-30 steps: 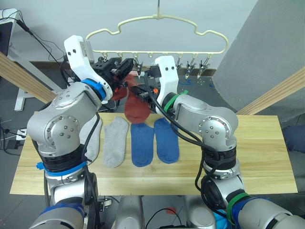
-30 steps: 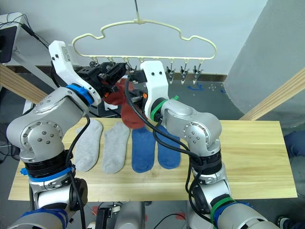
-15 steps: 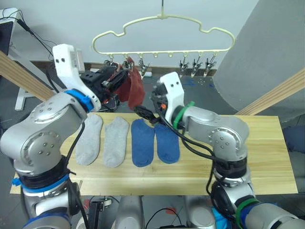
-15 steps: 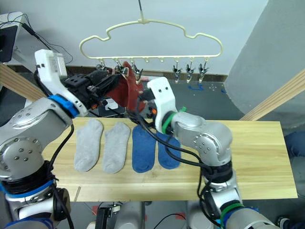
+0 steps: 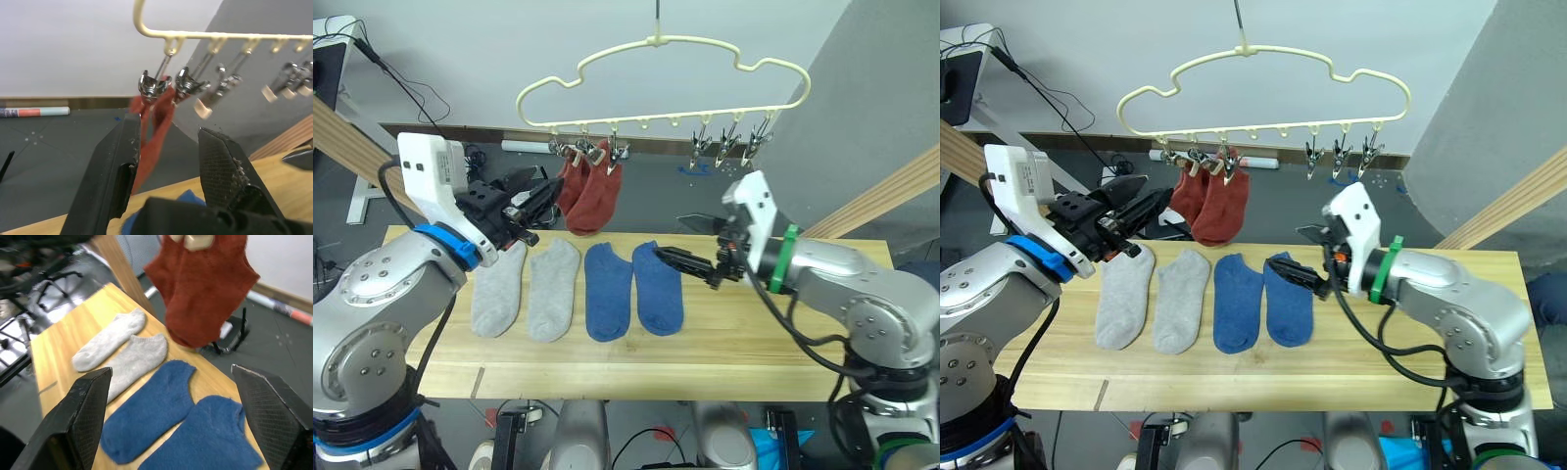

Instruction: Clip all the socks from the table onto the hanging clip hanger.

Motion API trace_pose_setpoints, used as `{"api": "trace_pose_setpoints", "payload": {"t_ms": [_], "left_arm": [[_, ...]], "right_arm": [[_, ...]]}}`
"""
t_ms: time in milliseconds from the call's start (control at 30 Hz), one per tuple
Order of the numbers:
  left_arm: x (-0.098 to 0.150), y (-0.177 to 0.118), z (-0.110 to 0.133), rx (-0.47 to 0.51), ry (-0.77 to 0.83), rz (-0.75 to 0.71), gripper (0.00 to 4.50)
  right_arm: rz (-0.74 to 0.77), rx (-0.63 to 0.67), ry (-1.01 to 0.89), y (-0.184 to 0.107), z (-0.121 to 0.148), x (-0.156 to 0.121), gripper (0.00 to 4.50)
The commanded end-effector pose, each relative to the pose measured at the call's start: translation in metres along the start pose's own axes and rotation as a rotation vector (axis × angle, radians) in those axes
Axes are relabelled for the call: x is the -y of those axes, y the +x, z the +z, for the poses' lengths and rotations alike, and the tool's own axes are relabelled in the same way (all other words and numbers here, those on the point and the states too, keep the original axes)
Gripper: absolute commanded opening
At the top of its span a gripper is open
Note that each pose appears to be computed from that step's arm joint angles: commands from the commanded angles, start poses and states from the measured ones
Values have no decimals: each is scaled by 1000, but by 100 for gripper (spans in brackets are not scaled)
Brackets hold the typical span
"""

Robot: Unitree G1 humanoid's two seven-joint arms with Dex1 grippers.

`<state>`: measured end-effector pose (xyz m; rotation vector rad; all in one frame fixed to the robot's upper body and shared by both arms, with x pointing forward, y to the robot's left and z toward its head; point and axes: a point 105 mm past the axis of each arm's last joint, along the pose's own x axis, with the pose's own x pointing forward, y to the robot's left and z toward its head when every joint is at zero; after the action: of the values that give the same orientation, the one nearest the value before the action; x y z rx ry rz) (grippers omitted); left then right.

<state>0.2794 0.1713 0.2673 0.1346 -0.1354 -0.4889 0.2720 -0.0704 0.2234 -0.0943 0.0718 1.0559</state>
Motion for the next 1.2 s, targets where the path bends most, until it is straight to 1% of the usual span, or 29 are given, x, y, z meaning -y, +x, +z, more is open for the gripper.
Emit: {"api": "trace_pose_setpoints", "payload": {"t_ms": [33,233,300,400,567,767,967,1200], "left_arm": [[9,-8,12,61,79,-31,217],[10,-12,6,72,130,-24,217],[16,-14,0,75,144,-19,217],[19,-12,-3,88,149,-9,217],[31,-5,-9,118,159,-4,217],[37,-1,-11,141,129,19,217],[42,14,-10,156,104,12,217],[49,27,-13,143,81,-21,217]], "right_arm": [[70,71,-60,-14,16,-13,407],[86,75,-85,-35,24,-10,407],[137,74,-88,-49,31,-14,407],[165,75,-96,-57,37,-16,407],[168,102,-93,-57,50,-15,407],[193,83,-91,-57,49,-23,407],[201,91,-86,-54,50,-28,407],[197,102,-72,-50,49,-35,407]]}}
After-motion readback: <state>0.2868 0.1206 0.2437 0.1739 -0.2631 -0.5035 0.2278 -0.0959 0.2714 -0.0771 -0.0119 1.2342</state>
